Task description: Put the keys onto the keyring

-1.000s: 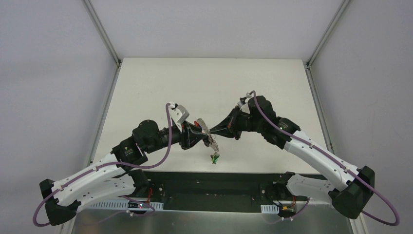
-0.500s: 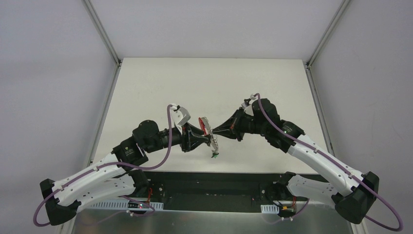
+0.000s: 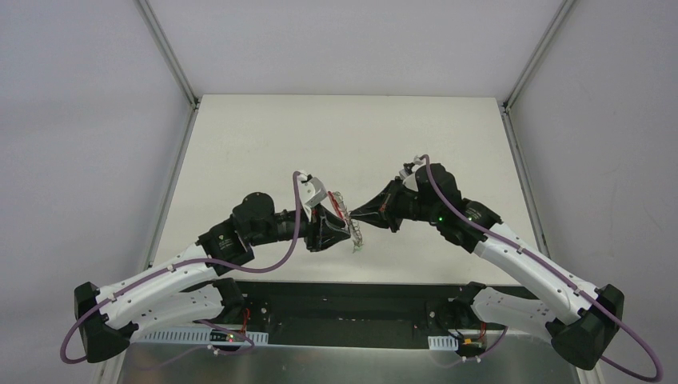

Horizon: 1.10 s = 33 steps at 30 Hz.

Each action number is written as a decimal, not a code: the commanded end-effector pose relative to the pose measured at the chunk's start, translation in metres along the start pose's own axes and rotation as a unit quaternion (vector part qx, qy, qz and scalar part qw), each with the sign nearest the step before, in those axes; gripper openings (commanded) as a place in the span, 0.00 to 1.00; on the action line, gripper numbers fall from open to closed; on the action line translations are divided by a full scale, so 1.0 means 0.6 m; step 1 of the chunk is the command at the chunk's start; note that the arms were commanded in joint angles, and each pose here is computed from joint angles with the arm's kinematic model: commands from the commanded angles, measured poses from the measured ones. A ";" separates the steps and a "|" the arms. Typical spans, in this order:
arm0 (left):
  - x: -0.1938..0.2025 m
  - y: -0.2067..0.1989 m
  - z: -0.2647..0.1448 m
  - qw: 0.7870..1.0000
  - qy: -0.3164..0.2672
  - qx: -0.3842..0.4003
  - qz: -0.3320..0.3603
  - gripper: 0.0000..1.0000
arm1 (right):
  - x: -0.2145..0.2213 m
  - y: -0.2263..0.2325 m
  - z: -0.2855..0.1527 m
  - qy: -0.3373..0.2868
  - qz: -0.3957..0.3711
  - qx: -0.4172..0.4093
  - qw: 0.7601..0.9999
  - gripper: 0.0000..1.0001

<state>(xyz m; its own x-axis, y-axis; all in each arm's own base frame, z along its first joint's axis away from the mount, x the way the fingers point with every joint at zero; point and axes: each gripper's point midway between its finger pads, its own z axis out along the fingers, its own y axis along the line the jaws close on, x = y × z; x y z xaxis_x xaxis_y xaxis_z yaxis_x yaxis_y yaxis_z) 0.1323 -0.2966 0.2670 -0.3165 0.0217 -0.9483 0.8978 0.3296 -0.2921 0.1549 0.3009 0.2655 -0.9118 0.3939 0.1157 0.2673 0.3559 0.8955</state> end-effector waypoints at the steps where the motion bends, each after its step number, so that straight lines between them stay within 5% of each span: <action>1: -0.070 -0.045 0.003 0.996 -0.065 0.058 0.005 0.36 | 0.001 0.035 -0.011 -0.006 0.024 -0.037 0.999 0.00; 14: -0.085 -0.073 0.012 0.992 -0.072 0.102 -0.006 0.37 | -0.005 0.033 -0.009 -0.014 0.026 -0.038 0.999 0.00; 33: -0.049 -0.033 0.037 0.997 -0.048 0.059 0.010 0.37 | -0.003 0.050 -0.021 -0.018 0.024 -0.057 0.998 0.00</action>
<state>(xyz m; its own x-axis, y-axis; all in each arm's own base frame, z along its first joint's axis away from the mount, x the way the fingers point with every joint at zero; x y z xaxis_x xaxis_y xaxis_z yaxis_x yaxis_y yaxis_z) 0.1277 -0.3254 0.2768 -0.3392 -0.0114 -0.9406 0.9175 0.2167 -0.3335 0.1596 0.3001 0.2656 -0.9007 0.4199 0.1116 0.2700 0.3396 0.9010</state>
